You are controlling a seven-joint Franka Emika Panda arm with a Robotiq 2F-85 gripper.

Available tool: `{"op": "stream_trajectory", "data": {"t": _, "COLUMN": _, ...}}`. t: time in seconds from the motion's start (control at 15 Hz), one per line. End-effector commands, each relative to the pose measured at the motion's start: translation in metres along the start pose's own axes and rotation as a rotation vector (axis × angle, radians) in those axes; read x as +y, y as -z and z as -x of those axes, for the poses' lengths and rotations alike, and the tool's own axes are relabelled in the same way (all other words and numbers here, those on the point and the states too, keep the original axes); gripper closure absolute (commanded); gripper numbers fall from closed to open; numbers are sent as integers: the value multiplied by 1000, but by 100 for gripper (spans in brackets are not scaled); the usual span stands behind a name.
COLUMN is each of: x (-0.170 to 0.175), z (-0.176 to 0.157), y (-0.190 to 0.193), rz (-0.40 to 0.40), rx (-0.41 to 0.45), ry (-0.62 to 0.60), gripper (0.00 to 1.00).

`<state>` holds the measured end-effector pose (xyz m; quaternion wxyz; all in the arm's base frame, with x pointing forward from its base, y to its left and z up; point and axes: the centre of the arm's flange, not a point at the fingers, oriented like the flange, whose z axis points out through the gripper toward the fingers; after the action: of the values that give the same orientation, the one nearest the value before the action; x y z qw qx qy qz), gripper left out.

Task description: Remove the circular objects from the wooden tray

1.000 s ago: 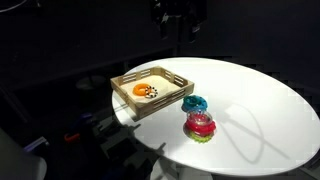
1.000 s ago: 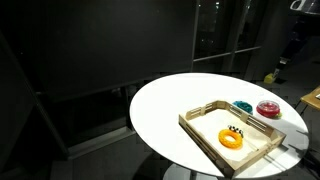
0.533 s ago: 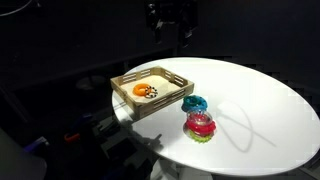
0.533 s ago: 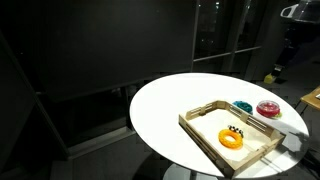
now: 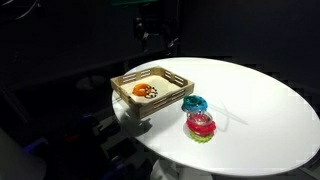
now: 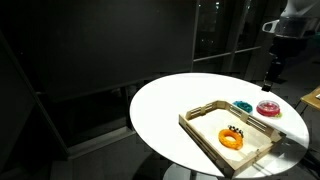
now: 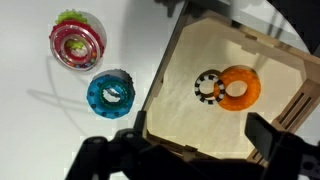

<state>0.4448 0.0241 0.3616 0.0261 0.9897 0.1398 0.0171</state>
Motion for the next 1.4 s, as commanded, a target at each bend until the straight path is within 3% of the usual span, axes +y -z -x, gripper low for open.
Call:
{"op": "stream_trajectory", "data": {"t": 0.0, "x": -18, "z": -6, "y": -15, "rz": 16, "rx": 21, "ry": 29, "gripper": 0}}
{"op": "stream_trajectory", "data": {"t": 0.67, "x": -23, "z": -8, "y": -22, "rz": 1, "rx": 9, "ry": 52, "gripper": 0}}
{"op": "stream_trajectory", "data": {"t": 1.33, "x": -72, "z": -24, "y": -85, "rz": 12, "rx": 60, "ry": 143, "gripper": 0}}
